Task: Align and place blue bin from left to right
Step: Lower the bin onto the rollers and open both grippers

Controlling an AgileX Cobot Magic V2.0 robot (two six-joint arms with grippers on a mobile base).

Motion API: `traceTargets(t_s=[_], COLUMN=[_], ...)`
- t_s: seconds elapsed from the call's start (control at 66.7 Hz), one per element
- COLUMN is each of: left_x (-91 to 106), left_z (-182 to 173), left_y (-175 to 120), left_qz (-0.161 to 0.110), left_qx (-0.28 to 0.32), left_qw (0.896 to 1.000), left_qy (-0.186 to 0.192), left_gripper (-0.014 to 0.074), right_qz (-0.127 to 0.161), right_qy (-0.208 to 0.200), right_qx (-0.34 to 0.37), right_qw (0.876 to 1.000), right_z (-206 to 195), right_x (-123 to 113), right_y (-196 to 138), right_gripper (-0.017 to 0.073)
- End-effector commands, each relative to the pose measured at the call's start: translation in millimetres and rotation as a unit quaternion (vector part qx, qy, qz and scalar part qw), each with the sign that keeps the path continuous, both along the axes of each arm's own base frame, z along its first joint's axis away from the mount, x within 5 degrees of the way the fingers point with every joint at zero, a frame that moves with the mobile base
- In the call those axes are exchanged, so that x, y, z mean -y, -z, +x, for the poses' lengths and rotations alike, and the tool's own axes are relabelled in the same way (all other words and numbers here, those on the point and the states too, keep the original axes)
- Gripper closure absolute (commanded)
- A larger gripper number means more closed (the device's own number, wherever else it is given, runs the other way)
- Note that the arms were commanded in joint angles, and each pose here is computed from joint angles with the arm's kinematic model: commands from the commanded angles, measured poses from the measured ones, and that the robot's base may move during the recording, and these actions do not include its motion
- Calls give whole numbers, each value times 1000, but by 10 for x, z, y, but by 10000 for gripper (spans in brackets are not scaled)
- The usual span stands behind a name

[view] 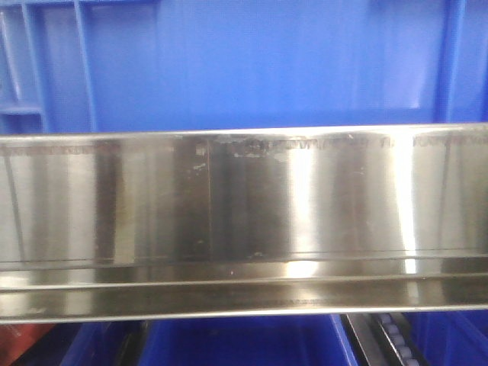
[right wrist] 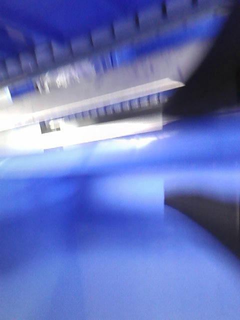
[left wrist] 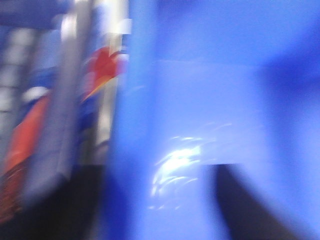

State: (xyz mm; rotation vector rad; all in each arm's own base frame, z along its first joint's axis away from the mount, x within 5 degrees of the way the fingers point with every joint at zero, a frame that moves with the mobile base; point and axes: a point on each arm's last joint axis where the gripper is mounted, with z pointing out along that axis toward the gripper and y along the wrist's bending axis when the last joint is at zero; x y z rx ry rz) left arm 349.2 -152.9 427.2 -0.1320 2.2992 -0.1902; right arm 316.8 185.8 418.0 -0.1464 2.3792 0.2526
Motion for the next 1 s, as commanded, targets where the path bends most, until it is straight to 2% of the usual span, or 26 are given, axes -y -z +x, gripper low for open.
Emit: traceTargets(t_s=[0.0, 0.135, 0.33, 0.42, 0.524, 0.674, 0.779, 0.989], left_x=[9, -28, -59, -84, -113, -158, -183, -194], left_z=[-63, -102, -124, -165, -219, -260, -244, -243], left_y=[-173, -225, -254, -277, -335, -406, -426, -431], left_qz=[-16, -8, 4, 5, 2, 8, 23, 29], left_qx=[30, 19, 22, 17, 22, 38, 53, 55], left_qw=[999, 1000, 1000, 1000, 1000, 999, 998, 998], left_qy=[7, -2, -9, -12, -13, -17, -23, -26], left_gripper=[48, 46, 48, 85, 211, 497, 701, 704], right_qz=[10, 6, 19, 20, 5, 2, 7, 16], right_qy=[-2, -5, -10, -9, -16, -17, -19, -22], right_qx=[15, 19, 47, 52, 46, 44, 54, 71], right_qw=[1000, 1000, 999, 998, 999, 999, 998, 997], right_z=[-49, -73, -141, -183, -221, -231, -221, -203], right_x=[14, 34, 72, 102, 131, 138, 130, 115], right_y=[-116, -179, -405, -497, -542, -553, -567, -595], right_gripper=[130, 126, 126, 143, 251, 535, 652, 634])
